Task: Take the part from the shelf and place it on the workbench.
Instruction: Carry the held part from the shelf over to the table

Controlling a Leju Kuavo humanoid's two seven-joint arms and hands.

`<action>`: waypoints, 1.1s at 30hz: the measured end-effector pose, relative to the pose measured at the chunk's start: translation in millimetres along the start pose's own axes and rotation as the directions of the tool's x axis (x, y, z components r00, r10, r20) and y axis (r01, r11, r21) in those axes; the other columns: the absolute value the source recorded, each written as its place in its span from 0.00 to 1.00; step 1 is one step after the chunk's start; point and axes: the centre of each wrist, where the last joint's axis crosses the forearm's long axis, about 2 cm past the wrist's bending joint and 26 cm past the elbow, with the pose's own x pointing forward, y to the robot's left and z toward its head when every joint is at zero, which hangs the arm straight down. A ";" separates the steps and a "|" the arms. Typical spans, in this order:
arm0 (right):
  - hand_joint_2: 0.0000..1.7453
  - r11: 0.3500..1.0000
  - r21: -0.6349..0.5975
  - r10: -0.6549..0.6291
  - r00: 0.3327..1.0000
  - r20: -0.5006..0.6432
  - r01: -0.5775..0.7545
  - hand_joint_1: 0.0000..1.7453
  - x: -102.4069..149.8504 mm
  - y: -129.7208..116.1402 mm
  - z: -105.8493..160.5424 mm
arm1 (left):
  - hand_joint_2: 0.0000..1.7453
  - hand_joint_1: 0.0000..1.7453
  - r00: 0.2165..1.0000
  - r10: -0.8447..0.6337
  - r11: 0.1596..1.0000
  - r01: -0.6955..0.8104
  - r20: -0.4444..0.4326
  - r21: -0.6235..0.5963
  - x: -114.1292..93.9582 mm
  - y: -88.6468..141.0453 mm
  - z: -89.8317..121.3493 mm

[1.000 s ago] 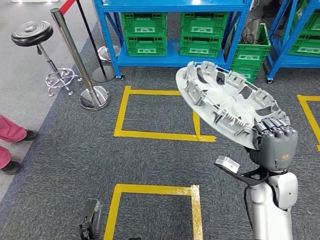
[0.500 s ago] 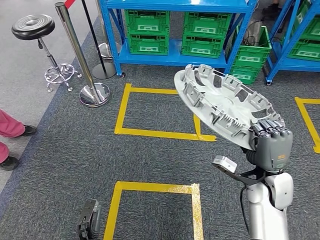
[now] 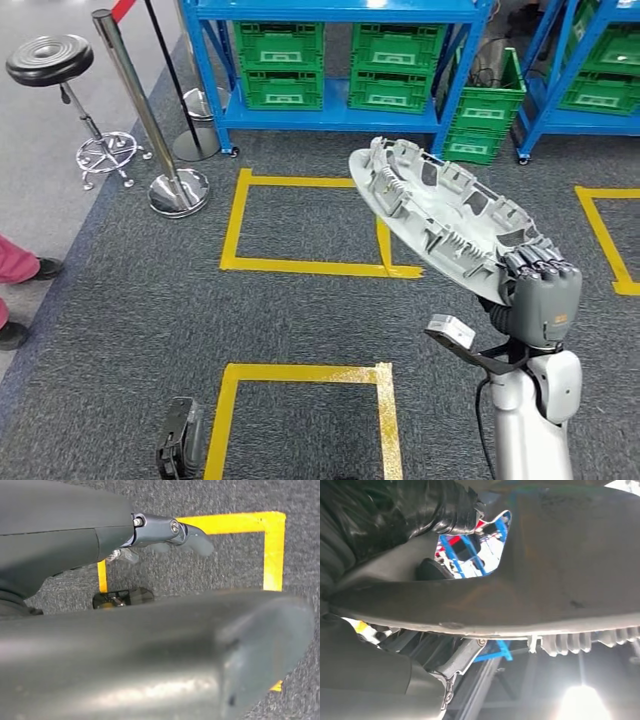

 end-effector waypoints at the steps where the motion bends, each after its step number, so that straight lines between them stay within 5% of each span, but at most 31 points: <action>1: 1.00 1.000 0.001 -0.001 1.000 0.000 0.001 1.00 0.1 0.2 0.1 | 0.00 0.00 1.000 0.000 1.000 0.000 0.000 0.001 0.1 0.7 -0.1; 33: 1.00 1.000 -0.020 -0.017 1.000 -0.003 0.017 1.00 1.2 -0.8 -2.4 | 0.00 0.00 1.000 -0.004 1.000 0.004 -0.002 -0.008 1.3 5.3 -0.5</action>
